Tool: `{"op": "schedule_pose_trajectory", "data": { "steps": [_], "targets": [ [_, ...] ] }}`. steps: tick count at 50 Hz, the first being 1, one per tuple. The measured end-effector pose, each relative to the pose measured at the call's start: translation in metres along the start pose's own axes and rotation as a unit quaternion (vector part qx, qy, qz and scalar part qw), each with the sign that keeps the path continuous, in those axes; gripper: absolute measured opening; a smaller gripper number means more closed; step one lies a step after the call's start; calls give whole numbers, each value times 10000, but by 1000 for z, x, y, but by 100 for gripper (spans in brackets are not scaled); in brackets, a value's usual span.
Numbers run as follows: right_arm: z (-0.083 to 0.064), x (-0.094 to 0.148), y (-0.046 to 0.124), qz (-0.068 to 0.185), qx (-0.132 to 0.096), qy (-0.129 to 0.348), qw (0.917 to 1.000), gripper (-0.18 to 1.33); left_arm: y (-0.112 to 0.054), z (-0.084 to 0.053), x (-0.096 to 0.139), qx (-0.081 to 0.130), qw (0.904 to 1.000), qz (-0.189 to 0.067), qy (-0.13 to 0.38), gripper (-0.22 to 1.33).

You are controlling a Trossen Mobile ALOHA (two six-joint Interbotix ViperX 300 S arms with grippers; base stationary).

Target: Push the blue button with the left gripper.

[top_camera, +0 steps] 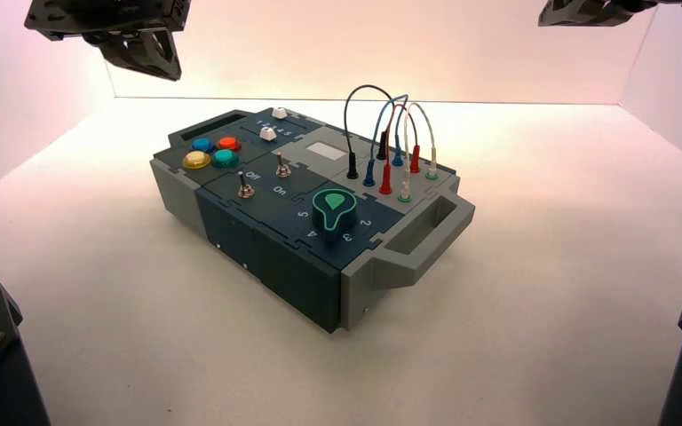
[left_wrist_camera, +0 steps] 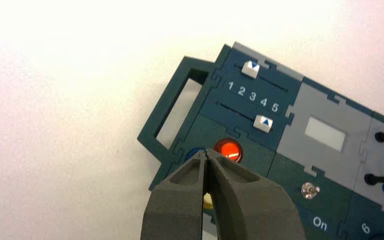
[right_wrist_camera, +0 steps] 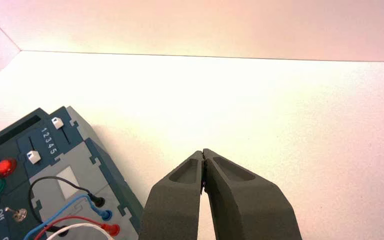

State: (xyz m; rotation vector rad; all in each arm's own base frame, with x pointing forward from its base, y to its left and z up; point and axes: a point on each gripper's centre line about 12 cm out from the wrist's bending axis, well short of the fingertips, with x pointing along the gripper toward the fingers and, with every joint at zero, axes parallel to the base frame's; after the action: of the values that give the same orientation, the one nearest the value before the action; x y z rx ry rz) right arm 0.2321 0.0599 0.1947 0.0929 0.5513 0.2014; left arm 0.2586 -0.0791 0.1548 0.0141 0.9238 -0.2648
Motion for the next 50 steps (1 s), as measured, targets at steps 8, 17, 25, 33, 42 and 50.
{"op": "schedule_pose_trajectory", "data": {
  "steps": [8, 17, 25, 33, 42, 50],
  "targets": [
    [0, 0, 0, 0, 8, 0, 10000, -14, 1, -3, 12, -18, 9996, 12, 281, -16],
    [1, -1, 0, 3, 0, -15, 10000, -14, 2, -3, 29, -55, 9984, 25, 555, -16],
    [2, -2, 0, 10, 0, -61, 10000, -14, 2, -5, 35, -77, 9975, 23, 699, -16],
    [4, -4, 0, 6, 8, -142, 9999, -14, 2, -8, 37, -80, 9966, 16, 820, -16],
    [3, -5, 0, -12, 0, -171, 9999, -14, 1, -10, 36, -111, 9956, -1, 925, -16],
    [3, -5, -1, -15, 0, -170, 9999, -14, 2, -15, 41, -149, 9943, -2, 1060, -16]
  ]
}}
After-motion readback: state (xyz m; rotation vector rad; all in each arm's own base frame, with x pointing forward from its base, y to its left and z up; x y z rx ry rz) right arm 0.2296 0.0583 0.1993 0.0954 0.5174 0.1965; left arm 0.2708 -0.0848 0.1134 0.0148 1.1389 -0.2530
